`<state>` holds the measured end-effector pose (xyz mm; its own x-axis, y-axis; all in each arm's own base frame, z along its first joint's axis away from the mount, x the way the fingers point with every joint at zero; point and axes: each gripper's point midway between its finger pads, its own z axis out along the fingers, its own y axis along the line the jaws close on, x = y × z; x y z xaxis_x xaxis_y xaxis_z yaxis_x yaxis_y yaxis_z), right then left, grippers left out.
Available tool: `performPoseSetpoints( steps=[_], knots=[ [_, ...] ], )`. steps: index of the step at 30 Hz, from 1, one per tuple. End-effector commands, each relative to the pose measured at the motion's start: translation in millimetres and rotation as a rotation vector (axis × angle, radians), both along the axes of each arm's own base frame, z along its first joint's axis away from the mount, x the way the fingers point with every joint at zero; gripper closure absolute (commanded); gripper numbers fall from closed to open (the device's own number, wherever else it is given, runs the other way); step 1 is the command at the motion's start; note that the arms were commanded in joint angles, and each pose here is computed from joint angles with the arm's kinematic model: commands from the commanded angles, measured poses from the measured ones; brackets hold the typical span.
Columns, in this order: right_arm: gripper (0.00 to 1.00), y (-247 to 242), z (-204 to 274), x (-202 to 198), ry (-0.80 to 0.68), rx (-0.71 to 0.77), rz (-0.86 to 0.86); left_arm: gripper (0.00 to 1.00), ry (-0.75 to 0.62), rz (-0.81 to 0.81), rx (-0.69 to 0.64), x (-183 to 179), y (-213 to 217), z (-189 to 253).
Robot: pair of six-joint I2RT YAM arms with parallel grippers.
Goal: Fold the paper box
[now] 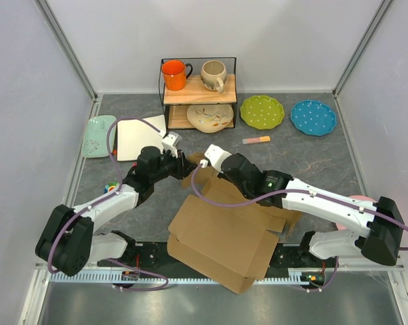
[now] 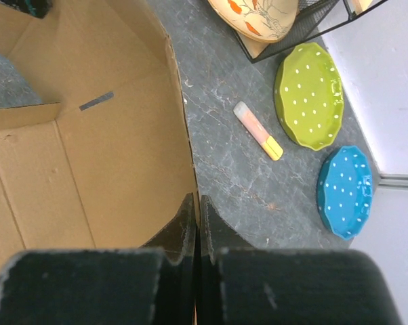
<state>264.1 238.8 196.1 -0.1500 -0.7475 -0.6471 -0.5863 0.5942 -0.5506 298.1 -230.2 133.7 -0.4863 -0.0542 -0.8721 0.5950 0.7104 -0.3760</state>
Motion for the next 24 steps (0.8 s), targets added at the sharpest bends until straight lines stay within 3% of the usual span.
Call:
performPoseSetpoints(
  steps=[1, 7, 24],
  knots=[
    [1.00, 3, 1, -1, -0.048, -0.021, -0.049, 0.72, -0.048, -0.004, -0.009, -6, -3, 23],
    [1.00, -4, -10, -7, -0.235, -0.257, -0.133, 0.73, -0.050, 0.042, -0.021, -11, -8, 28],
    [1.00, -16, -25, -13, -0.257, -0.253, -0.160, 0.70, 0.027, 0.020, -0.140, -48, -28, 37]
  ],
)
